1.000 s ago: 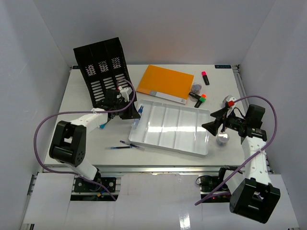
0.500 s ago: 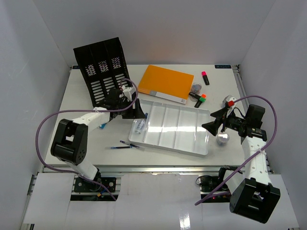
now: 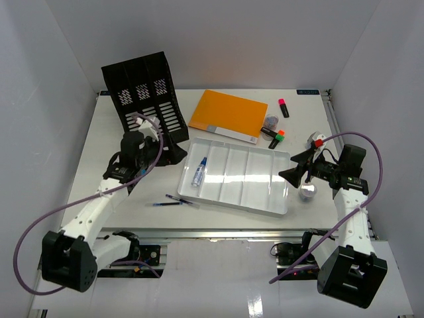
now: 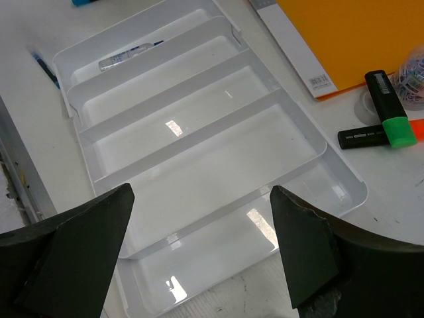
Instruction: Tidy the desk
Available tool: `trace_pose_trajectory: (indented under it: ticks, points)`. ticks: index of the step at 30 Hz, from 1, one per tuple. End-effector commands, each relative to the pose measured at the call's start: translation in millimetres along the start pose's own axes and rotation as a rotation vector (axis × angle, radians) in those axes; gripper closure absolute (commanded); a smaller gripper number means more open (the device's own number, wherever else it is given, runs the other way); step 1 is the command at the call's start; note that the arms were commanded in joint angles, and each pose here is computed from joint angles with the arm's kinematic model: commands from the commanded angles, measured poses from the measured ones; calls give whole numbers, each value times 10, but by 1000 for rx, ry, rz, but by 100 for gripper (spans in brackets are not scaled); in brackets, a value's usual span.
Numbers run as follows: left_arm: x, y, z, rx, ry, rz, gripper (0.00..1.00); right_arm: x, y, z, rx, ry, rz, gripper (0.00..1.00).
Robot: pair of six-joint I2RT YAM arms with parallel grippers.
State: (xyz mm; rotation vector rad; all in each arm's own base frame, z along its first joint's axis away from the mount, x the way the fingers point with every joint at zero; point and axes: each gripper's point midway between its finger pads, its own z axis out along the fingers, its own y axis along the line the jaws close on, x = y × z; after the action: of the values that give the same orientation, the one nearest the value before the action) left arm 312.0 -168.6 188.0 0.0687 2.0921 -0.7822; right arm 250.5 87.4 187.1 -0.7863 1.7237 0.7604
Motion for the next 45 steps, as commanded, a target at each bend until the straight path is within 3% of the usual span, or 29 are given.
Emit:
trace_pose_trajectory:
  ticks: [1, 9, 18, 22, 26, 28, 33, 45]
  points:
    - [49, 344, -245, -190, -70, -149, 2, -20, -27, 8, 1, 4, -19, 10]
    - [259, 1013, -425, -475, -88, -192, 3, 47, -80, 25, 10, 21, 4, 10]
    - [-87, 1623, -268, -729, 29, 183, 8, 58, -75, 36, -1, 19, 13, 10]
    - [22, 1849, -141, -776, 146, 284, 13, 45, -57, 37, -10, 14, 12, 10]
    - [53, 1950, -90, -791, 172, 341, 14, 30, -42, 33, -14, 10, 9, 10]
    - [73, 1965, -55, -777, 195, 369, 20, 14, -39, 29, -14, 7, 2, 10]
    - [235, 2025, 47, -755, 250, 365, 30, 14, -31, 28, -16, 7, 5, 10]
    - [584, 2128, 173, -714, 348, 323, 33, -7, -14, 22, -20, 3, -2, 10]
